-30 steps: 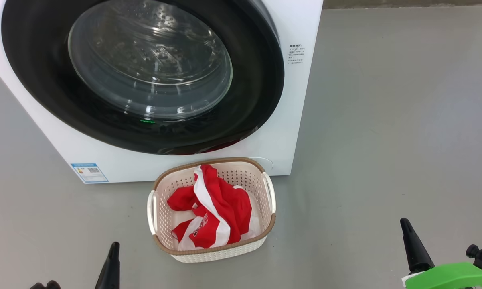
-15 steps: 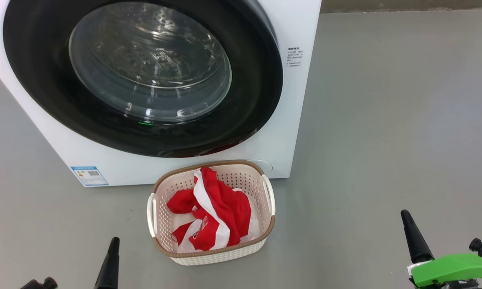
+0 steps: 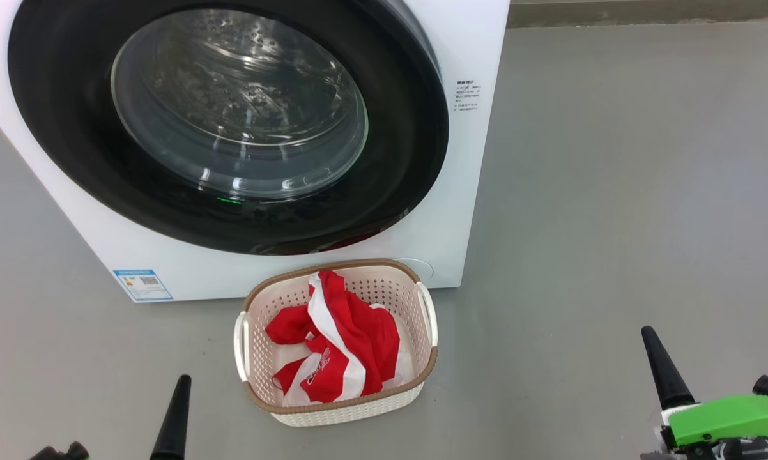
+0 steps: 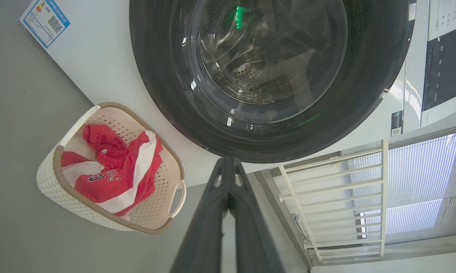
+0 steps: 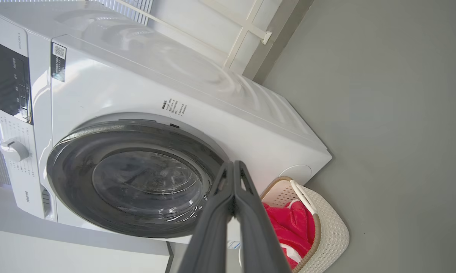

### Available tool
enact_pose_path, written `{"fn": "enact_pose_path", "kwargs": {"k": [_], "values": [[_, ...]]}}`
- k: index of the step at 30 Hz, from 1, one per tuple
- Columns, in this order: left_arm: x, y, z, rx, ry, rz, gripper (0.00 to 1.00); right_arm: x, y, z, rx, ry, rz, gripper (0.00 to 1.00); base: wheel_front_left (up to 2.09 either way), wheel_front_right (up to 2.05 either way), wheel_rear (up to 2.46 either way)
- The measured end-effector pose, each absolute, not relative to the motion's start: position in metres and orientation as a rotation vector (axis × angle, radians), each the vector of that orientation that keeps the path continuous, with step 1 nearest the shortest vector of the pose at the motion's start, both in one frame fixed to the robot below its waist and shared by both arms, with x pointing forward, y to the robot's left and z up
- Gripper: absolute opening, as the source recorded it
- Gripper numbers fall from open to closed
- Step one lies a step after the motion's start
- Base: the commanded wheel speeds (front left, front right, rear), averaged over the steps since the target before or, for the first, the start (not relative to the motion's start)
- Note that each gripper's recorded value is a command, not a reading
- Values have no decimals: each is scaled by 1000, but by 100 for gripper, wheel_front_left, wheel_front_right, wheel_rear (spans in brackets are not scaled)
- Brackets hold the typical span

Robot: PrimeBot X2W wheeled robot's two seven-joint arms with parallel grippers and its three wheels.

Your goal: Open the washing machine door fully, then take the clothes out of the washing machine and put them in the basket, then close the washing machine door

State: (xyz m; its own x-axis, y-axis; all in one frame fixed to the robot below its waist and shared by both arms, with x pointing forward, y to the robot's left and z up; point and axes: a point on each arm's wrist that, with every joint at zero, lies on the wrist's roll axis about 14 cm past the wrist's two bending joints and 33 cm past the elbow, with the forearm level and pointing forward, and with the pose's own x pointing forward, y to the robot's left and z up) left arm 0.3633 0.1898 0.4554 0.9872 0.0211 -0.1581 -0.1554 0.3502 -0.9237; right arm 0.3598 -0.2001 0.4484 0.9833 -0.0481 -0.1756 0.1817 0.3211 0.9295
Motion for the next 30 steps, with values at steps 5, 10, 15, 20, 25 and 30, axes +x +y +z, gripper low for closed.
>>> {"fn": "enact_pose_path", "kwargs": {"k": [5, 10, 15, 20, 25, 30], "values": [[369, 189, 462, -1258, 113, 99, 0, 364, -202, 455, 1283, 107, -143, 0, 0, 0, 0], [368, 188, 463, -1311, 112, 97, 0, 363, -202, 456, 1330, 103, -142, 0, 0, 0, 0], [369, 187, 465, -1365, 113, 90, 0, 366, -202, 461, 1380, 93, -130, 0, 0, 0, 0], [373, 186, 472, -1419, 99, 74, 0, 369, -202, 466, 1427, 82, -117, 0, 0, 0, 0], [373, 186, 474, -1471, 97, 67, 0, 369, -202, 468, 1473, 74, -113, 0, 0, 0, 0], [374, 185, 476, -1521, 95, 56, 0, 373, -203, 475, 1522, 58, -95, 0, 0, 0, 0]]}}
